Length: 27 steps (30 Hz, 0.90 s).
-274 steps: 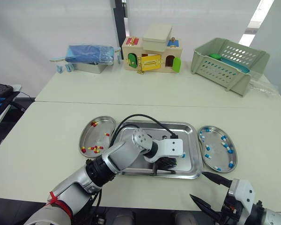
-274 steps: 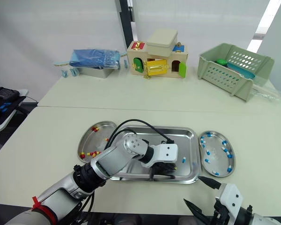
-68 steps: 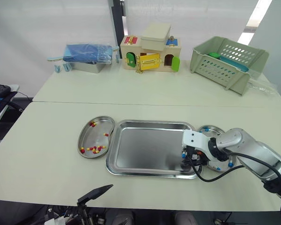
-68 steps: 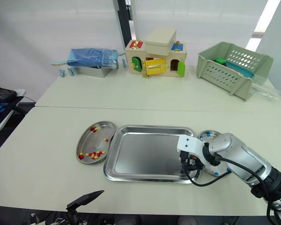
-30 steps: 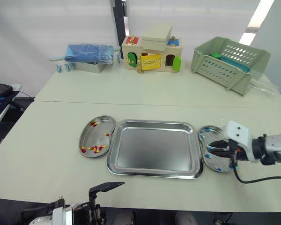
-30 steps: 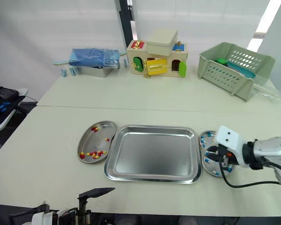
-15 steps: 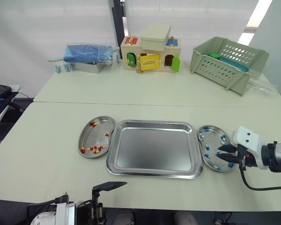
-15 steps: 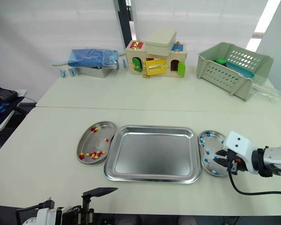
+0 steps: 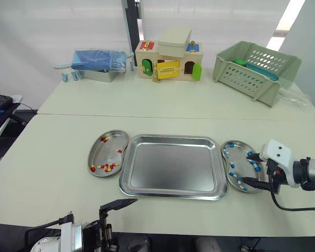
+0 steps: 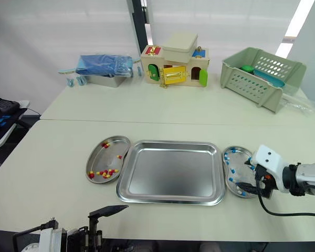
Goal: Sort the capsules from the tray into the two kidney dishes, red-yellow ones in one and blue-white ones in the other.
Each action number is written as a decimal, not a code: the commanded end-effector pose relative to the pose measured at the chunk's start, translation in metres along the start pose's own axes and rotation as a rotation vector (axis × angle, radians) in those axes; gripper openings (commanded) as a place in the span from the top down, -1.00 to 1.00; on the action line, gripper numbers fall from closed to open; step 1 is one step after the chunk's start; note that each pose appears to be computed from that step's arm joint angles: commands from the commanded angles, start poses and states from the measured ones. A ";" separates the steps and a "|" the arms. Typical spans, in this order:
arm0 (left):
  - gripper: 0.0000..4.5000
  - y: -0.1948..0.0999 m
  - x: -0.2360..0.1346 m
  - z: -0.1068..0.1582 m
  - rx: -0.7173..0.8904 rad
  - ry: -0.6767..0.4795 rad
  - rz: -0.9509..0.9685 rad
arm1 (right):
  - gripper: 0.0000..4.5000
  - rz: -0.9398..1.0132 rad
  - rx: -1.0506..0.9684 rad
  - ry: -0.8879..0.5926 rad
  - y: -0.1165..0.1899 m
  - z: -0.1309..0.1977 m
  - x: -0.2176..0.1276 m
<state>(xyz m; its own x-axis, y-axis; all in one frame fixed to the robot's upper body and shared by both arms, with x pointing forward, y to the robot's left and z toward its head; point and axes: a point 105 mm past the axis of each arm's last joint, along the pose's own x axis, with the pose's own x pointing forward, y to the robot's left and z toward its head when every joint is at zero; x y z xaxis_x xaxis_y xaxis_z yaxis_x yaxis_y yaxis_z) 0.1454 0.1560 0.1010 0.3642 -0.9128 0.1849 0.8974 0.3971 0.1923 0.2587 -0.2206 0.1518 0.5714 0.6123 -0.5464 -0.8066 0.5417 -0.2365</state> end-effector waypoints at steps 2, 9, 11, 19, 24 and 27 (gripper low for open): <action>-1.00 0.035 -0.011 0.002 0.053 0.157 0.154 | -0.97 -0.072 0.017 -0.157 -0.019 0.009 -0.027; -1.00 0.099 -0.045 0.023 0.096 0.353 0.447 | -0.97 -0.161 0.069 -0.098 -0.048 -0.034 -0.047; -1.00 0.117 -0.066 0.030 0.060 0.458 0.527 | -0.97 -0.187 0.084 -0.087 -0.059 -0.037 -0.054; -1.00 0.175 -0.164 0.048 0.032 0.805 0.753 | -0.97 -0.175 0.100 -0.015 -0.067 -0.058 -0.054; -1.00 0.197 -0.177 0.055 0.059 0.818 0.787 | -0.97 -0.194 0.112 -0.026 -0.066 -0.062 -0.052; -1.00 0.205 -0.179 0.056 0.063 0.819 0.790 | -0.97 -0.199 0.118 -0.029 -0.064 -0.064 -0.051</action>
<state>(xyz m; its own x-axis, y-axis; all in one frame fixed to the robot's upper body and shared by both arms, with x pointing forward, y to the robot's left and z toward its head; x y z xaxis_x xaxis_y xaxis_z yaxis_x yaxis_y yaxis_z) 0.2482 0.4019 0.1524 0.8932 -0.1954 -0.4050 0.3377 0.8862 0.3171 0.2709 -0.3233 0.1332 0.7018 0.5059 -0.5016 -0.6637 0.7201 -0.2023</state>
